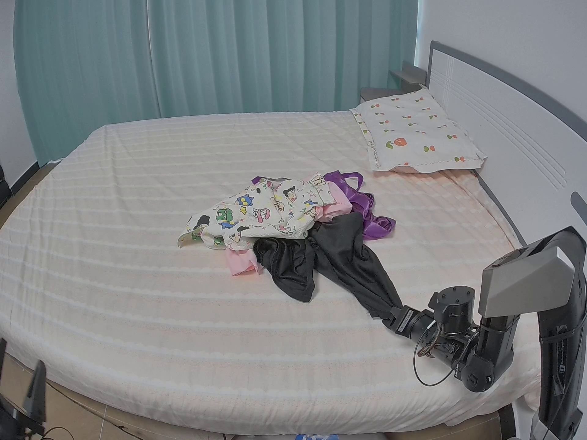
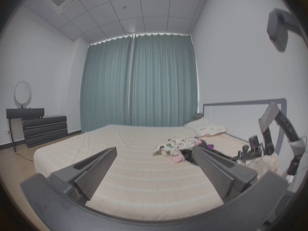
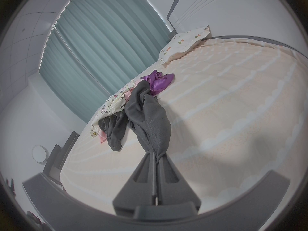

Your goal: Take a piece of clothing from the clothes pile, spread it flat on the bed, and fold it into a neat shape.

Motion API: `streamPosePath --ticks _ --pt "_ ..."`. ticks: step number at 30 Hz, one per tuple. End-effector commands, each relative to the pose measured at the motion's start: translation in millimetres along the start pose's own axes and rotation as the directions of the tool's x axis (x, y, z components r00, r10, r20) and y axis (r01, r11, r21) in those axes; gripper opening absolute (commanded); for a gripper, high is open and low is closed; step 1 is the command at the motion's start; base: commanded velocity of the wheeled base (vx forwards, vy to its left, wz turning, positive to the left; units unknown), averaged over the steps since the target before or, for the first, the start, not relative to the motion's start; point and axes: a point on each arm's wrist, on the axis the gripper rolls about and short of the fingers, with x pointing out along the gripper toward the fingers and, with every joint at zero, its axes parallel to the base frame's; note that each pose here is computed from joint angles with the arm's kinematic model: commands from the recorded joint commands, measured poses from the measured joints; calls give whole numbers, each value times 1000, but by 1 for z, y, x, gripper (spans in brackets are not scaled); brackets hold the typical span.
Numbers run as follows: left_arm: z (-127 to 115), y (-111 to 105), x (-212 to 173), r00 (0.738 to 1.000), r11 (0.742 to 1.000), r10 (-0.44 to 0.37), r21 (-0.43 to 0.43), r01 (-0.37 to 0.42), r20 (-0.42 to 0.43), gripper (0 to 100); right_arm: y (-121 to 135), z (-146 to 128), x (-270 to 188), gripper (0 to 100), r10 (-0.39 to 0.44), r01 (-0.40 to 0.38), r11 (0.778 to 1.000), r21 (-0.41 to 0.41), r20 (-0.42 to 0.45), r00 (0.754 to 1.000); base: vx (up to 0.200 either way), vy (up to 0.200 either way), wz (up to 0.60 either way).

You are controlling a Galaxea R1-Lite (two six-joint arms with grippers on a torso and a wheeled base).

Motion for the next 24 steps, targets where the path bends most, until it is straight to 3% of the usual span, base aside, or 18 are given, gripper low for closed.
streamPosePath --ticks 1,5,9,14,17,18,20,21,24 --pt "15 -3 53 950 993 -115 -48 105 -289 100 7 -3 0 0 26 -26 1000 -8 4 1000 0 0 0" --pt "-12 -8 85 848 974 -224 -111 195 -481 100 6 -4 -1 0 23 -23 1000 -8 2 1000 0 0 0" --pt "-21 -23 120 763 944 -327 -150 295 -558 100 7 -3 0 0 27 -27 1000 -8 7 1000 0 0 0" --pt "-50 -50 169 672 934 -342 -158 321 -657 100 7 -5 -1 0 26 -26 1000 -11 -2 1000 0 0 0" --pt "-62 -64 188 660 930 -366 -226 291 -656 100 7 -6 -1 0 22 -22 1000 -11 -3 1000 0 0 0" --pt "-69 -79 204 669 924 -381 -272 268 -638 100 7 -5 -2 0 21 -21 1000 -11 -2 1000 0 0 0" --pt "-83 -99 225 703 940 -330 -285 186 -630 100 7 -5 -2 0 18 -18 1000 -11 2 1000 0 0 0" --pt "-93 -112 238 724 952 -283 -273 136 -629 100 7 -5 -2 0 17 -17 1000 -11 1 1000 0 0 0" --pt "-113 -132 259 753 972 -201 -224 73 -627 100 7 -6 -2 0 17 -17 1000 -12 1 1000 0 0 0"
